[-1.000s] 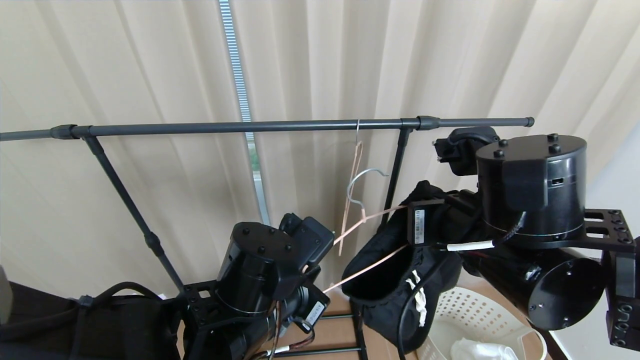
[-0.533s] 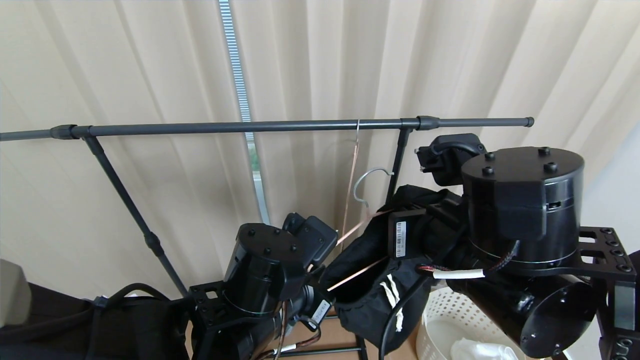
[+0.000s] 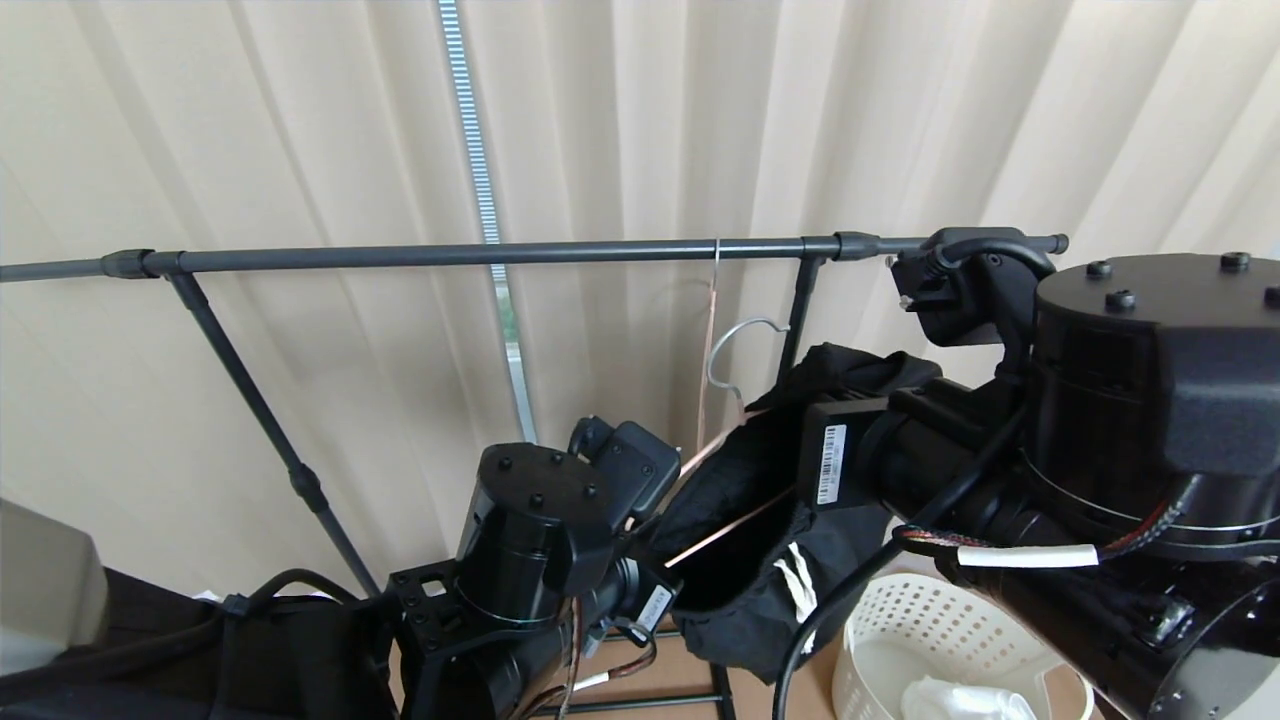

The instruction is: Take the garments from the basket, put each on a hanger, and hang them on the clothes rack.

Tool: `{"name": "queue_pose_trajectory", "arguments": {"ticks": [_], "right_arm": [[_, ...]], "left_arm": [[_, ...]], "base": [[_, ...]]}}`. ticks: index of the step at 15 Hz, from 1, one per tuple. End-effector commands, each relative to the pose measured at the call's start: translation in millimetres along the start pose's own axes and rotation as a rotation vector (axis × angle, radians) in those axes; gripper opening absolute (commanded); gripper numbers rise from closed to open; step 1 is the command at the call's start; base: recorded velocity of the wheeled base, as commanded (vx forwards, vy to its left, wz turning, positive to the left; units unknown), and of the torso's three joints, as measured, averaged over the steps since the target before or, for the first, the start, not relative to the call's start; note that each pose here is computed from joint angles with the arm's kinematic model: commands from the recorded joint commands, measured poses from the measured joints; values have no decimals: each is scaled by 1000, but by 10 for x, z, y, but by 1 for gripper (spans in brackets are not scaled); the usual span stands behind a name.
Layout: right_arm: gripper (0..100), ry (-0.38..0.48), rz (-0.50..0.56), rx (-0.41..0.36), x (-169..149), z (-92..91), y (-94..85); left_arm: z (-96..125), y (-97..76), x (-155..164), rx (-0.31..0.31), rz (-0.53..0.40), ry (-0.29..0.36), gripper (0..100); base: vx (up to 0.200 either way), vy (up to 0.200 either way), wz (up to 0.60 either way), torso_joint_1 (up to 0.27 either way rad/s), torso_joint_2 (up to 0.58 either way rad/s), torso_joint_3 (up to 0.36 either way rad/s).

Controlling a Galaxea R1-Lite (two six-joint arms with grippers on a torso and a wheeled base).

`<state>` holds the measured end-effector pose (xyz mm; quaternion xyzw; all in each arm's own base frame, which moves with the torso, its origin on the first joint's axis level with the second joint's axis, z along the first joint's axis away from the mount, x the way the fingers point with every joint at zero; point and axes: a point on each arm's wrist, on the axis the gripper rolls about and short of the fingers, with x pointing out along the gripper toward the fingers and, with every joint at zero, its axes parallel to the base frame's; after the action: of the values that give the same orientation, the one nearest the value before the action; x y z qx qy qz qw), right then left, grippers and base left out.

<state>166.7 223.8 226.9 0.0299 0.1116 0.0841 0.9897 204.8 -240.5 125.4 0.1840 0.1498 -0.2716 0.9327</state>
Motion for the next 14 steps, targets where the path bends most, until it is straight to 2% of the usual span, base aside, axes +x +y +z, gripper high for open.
{"name": "queue_pose_trajectory", "arguments": {"ticks": [1, 3, 10, 11, 13, 14], "right_arm": [[0, -2, 0, 2, -12, 8, -9], [0, 10, 20, -11, -37, -37, 4], [0, 20, 50, -16, -65, -66, 32], [100, 9, 55, -6, -67, -60, 37], [100, -11, 67, -13, -66, -83, 33], [100, -14, 68, -42, -75, -109, 15]], "left_arm": [[1, 2, -1, -1, 2, -3, 0], [42, 7, -1, -13, 6, -38, 0], [66, 11, -3, -20, 10, -63, 0], [67, 12, -3, -21, 10, -64, 0], [71, 12, -2, -20, 10, -65, 0], [80, 10, -8, -21, 10, -72, 0]], "base": [[0, 0, 0, 0, 0, 0], [0, 0, 0, 0, 0, 0], [0, 0, 0, 0, 0, 0], [0, 0, 0, 0, 0, 0], [0, 0, 0, 0, 0, 0], [0, 0, 0, 0, 0, 0]]}}
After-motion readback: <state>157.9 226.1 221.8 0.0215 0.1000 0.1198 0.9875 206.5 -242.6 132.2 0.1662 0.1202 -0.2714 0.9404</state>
